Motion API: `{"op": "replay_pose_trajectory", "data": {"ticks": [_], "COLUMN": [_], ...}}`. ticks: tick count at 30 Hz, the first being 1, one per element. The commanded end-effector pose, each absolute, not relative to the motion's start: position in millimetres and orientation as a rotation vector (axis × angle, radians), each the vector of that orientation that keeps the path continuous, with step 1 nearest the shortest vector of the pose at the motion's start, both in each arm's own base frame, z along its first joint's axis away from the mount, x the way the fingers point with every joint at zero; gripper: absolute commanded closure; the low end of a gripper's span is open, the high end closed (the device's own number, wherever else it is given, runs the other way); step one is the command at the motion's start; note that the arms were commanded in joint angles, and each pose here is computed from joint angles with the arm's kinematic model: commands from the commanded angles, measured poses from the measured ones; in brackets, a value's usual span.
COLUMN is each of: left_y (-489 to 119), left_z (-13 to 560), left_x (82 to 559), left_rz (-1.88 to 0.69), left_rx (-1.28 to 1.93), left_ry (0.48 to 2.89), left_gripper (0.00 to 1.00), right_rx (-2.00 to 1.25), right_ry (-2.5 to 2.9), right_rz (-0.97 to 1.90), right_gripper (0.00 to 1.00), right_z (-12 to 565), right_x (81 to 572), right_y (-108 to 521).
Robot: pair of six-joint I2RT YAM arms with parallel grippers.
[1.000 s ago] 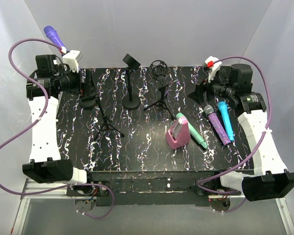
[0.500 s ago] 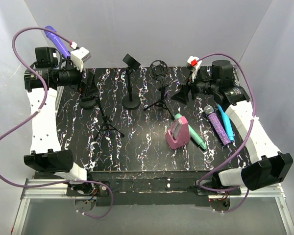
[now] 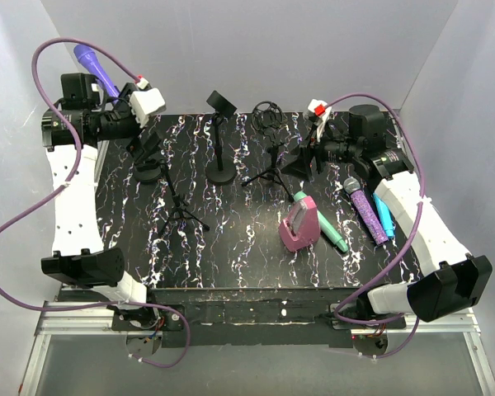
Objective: Remove the microphone from the stand
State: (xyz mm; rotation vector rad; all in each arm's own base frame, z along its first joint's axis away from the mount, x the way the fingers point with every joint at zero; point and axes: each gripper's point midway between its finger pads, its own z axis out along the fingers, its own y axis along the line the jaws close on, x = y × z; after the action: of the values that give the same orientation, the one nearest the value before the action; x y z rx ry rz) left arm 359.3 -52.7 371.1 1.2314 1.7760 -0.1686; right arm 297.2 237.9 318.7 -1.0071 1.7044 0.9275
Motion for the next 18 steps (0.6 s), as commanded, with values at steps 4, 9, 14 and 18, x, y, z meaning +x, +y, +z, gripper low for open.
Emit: {"op": "replay_pose_trajectory", "data": {"ticks": [4, 9, 14, 18], "left_y": [-71.2, -61.7, -57.5, -54.4], "left_z": [348.6, 358.7, 348.2, 330.2], "left_x": [275.1, 262.7, 242.2, 238.0], "left_rz": [-0.331, -0.244, -0.225, -0.227], "left_rx": [1.341, 1.298, 1.310, 1.373], "left_ry": [1.929, 1.952, 1.978, 1.992], "left_gripper": [0.03, 0.02, 0.02, 0.02], "right_rx": [-1.021, -1.013, -1.013, -1.016], "right_ry": [1.656, 1.667, 1.672, 1.667], "right_rz": [0.931, 0.934, 0.950, 0.962], "right_gripper": [0.25, 0.25, 0.25, 0.26], "right_z": [329.9, 326.1, 323.4, 325.0], "right_x": [293.5, 293.1, 293.2, 293.9], "right_y": [242.8, 242.2, 244.3, 246.1]}}
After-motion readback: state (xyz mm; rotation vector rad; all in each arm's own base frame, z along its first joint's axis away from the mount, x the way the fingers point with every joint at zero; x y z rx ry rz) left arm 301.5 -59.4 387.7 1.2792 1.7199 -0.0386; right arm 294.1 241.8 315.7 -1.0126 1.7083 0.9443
